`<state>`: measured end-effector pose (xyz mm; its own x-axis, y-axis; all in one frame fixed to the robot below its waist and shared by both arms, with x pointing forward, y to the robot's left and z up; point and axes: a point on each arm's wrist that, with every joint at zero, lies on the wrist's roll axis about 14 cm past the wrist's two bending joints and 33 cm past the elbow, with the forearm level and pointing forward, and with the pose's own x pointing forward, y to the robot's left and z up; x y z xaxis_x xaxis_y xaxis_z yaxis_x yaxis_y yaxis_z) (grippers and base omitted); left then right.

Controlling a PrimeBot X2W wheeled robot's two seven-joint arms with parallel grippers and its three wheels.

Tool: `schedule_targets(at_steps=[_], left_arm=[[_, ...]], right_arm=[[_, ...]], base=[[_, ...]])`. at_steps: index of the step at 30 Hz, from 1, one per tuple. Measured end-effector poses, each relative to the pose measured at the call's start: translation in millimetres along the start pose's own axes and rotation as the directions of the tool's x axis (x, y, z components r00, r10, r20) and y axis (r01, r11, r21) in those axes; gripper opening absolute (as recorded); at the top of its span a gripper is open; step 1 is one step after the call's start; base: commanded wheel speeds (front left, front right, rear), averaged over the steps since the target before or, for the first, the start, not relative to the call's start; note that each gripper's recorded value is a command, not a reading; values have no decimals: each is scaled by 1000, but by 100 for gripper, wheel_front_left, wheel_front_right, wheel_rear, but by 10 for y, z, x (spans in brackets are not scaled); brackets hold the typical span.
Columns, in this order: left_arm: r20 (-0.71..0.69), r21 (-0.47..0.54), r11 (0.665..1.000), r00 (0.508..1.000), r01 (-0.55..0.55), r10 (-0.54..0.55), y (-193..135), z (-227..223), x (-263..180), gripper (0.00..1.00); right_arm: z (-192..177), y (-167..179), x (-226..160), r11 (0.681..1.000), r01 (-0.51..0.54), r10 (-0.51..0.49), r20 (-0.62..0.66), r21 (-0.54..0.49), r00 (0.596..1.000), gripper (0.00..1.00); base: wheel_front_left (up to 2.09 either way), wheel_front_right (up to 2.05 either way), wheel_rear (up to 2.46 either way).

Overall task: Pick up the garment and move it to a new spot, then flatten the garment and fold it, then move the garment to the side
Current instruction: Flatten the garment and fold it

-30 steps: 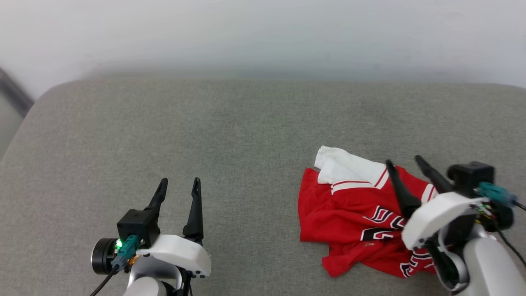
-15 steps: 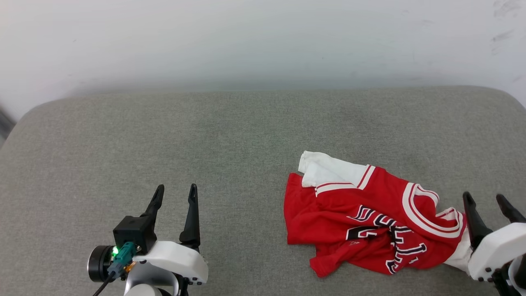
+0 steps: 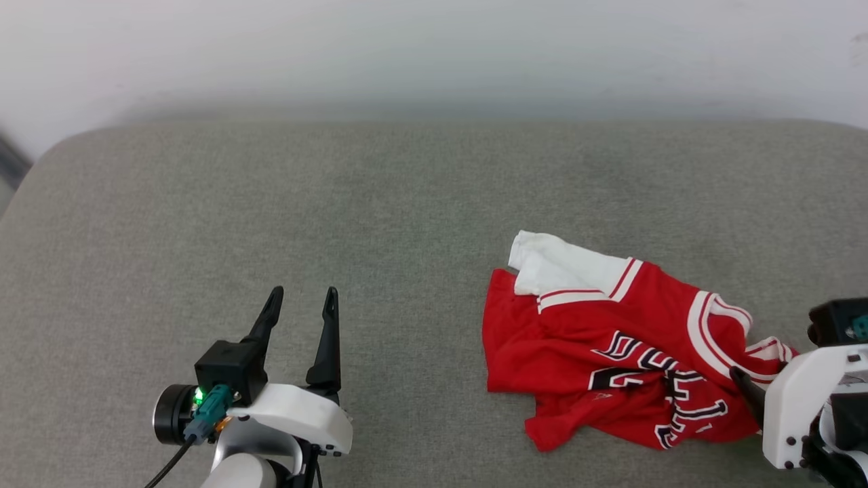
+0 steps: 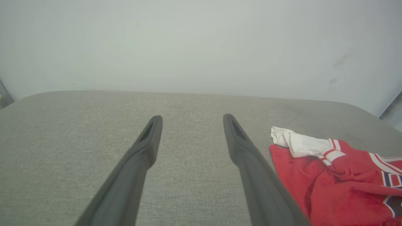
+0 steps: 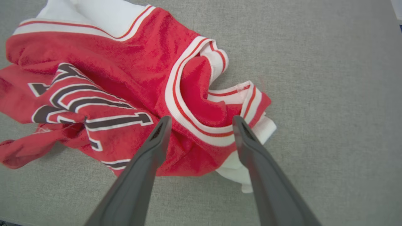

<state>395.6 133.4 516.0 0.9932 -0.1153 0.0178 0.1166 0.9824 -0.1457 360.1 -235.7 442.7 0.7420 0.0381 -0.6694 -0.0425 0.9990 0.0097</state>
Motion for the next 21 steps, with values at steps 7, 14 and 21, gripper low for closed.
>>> schedule_targets(at_steps=[7,14,21], left_arm=[[-32,1,999,998,-46,46,168,-141,56,100],[-29,1,998,998,-57,57,199,-156,82,100],[-19,1,999,999,-46,46,167,-125,102,100]], right_arm=[[-204,258,362,993,-97,84,-183,-65,980,82],[7,348,451,988,-120,106,-141,-94,984,0],[543,864,432,962,-226,235,48,-152,971,0]], base=[[0,0,0],[0,0,0],[0,0,0]])
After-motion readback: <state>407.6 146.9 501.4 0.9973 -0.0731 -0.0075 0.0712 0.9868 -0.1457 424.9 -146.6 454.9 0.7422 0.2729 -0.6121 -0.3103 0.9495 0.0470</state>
